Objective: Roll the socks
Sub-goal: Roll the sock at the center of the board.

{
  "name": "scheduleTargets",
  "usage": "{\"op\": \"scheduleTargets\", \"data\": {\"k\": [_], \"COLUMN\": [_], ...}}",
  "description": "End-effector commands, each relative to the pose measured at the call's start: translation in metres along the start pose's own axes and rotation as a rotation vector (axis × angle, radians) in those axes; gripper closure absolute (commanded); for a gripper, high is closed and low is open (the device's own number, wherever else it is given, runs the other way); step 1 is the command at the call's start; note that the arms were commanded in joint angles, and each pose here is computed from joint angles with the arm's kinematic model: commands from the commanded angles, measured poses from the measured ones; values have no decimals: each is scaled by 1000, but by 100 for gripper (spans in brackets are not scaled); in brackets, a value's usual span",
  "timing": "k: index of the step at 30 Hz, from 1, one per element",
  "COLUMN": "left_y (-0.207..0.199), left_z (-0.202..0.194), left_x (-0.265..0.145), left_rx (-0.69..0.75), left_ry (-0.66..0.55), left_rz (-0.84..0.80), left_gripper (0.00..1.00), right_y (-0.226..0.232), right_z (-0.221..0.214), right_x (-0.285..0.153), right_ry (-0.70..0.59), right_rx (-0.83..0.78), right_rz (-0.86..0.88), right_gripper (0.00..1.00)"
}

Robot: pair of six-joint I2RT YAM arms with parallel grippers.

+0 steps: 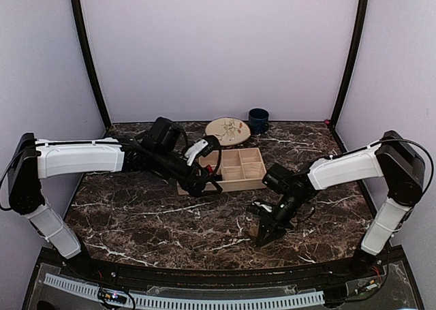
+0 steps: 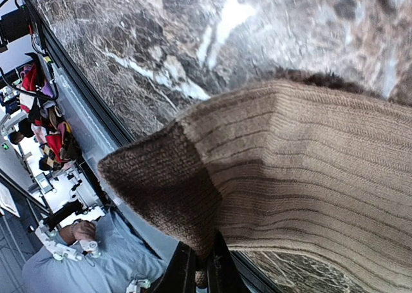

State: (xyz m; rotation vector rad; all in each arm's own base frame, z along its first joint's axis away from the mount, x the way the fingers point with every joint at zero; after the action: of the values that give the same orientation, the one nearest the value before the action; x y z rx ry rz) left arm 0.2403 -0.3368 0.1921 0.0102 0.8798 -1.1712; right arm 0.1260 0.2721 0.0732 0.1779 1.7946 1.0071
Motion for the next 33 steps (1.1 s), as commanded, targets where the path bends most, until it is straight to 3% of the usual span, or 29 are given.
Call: {"op": "scheduleTargets", "data": {"k": [1, 16, 33], "left_y": [-11, -34, -46], "left_z": [4, -3, -12], "left_x": [6, 42, 81], "left_rx": [72, 221, 224], "left_ry": [32, 118, 174], "left_rz": [-6, -17, -50], "left_gripper": [1, 3, 5], "right_y": [3, -22, -34], "right_z": [0, -8, -12], "right_x": [-2, -4, -2], "right_ry": [-17, -5, 18], "right_rx": [36, 143, 150], "right_rz": [63, 59, 26], "right_gripper": [94, 94, 94]}}
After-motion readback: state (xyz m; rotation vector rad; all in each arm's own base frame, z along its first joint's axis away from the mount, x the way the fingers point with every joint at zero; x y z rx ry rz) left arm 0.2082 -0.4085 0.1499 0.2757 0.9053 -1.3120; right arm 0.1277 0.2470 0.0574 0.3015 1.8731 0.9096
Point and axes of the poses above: each gripper's point midway between its finger pads, its own x axis out along the fingers, its own y axis along the line the jaws close on, z = x × y, the point moved 4 cm from there along -x, back along the fingers, and after that the axes turned 4 degrees about -x, right-handed, at the moved point
